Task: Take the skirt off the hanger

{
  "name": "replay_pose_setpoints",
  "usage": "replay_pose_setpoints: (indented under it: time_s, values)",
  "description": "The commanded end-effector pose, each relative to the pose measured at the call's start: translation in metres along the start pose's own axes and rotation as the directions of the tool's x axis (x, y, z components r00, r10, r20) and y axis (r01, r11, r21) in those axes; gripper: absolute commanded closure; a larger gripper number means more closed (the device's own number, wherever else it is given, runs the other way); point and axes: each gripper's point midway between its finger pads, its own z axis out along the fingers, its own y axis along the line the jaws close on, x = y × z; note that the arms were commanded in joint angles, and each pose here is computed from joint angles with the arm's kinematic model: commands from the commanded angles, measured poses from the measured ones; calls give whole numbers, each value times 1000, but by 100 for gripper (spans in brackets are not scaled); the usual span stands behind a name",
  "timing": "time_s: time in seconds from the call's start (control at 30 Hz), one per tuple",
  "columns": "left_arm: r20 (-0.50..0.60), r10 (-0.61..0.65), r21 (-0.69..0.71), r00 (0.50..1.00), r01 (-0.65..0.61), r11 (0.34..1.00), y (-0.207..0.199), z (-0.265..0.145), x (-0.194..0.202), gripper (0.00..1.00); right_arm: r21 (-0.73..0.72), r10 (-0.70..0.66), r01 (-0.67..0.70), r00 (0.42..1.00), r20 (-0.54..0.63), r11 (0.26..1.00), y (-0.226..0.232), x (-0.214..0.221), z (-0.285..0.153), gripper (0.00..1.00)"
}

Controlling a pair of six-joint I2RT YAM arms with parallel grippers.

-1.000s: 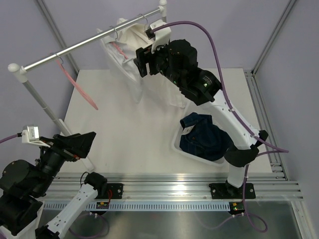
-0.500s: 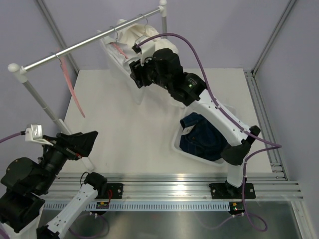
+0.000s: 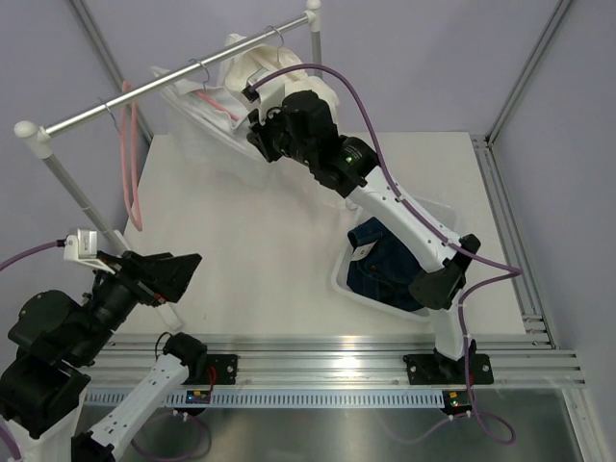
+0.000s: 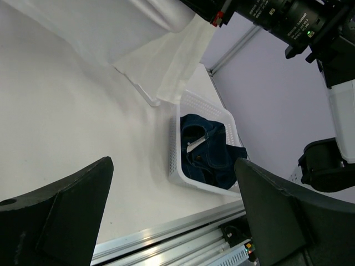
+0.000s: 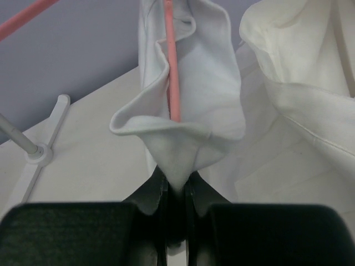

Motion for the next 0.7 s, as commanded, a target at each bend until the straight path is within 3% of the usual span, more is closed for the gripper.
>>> replay_pose_setpoints:
  time_s: [0.0,0.47,0.67]
  values:
    - [-55,19,92,998,-14,996,-20,12,3,5,-15,-11,13,991,131,1000,-1,-42,-22,100]
    - [-166,20,80,986,-7,997,-19,30,23,8,11,87,-98,923,375,995,-14,-114,-89,100]
    - [-179,31,107,983,-12,994,-24,32,24,11,13,103,-118,912,397,993,-15,-122,-95,100]
